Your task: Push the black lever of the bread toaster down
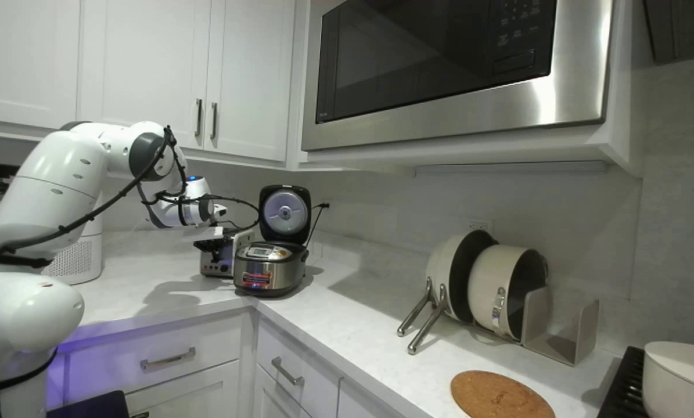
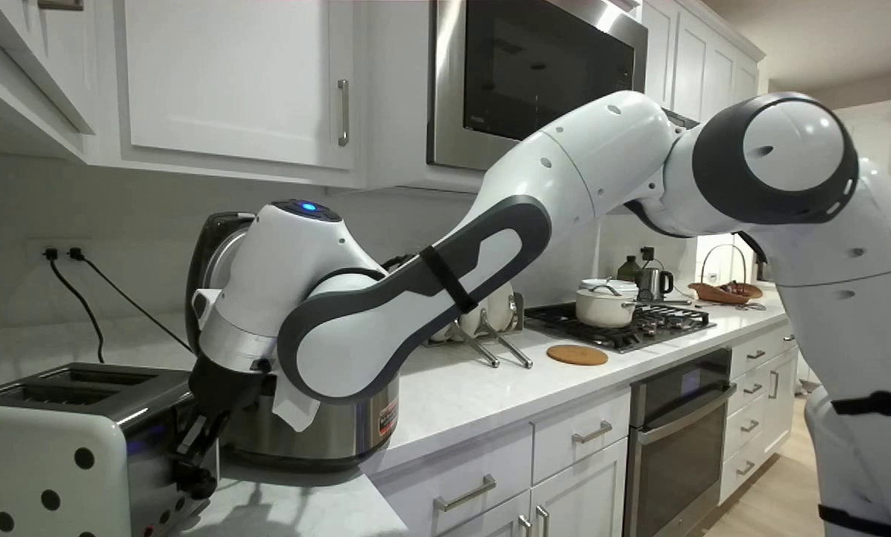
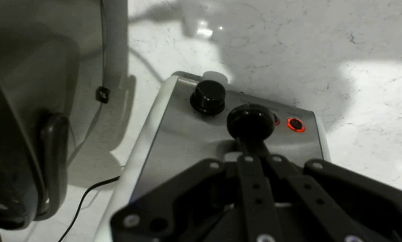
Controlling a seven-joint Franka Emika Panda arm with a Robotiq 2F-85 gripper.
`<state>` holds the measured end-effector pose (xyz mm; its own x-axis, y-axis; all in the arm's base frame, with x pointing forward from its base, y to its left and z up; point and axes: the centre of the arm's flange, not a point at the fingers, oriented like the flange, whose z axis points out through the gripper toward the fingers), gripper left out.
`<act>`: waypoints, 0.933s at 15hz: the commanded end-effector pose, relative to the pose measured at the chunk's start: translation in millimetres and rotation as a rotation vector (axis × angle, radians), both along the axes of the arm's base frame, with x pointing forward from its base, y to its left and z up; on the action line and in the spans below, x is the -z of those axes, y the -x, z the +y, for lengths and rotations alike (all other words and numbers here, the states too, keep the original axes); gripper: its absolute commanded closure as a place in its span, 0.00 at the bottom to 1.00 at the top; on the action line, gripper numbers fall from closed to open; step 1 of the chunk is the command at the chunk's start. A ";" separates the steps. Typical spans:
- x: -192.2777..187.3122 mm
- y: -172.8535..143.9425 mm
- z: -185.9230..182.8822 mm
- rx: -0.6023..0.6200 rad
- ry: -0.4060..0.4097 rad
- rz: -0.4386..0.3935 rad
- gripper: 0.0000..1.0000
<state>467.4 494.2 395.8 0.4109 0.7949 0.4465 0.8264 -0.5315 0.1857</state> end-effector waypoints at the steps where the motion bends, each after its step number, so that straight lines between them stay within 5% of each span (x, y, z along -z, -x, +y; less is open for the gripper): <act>1: 22.3 -5.0 7.7 0.024 0.032 0.023 1.00; 9: 12.2 -5.7 6.1 0.028 0.024 0.016 1.00; 10: 11.7 -5.7 6.1 0.030 0.026 0.017 0.74; 14: 5.7 -6.2 4.4 0.034 0.030 0.010 0.52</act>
<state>468.5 493.6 395.9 0.4160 0.7968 0.4383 0.8244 -0.5338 0.1881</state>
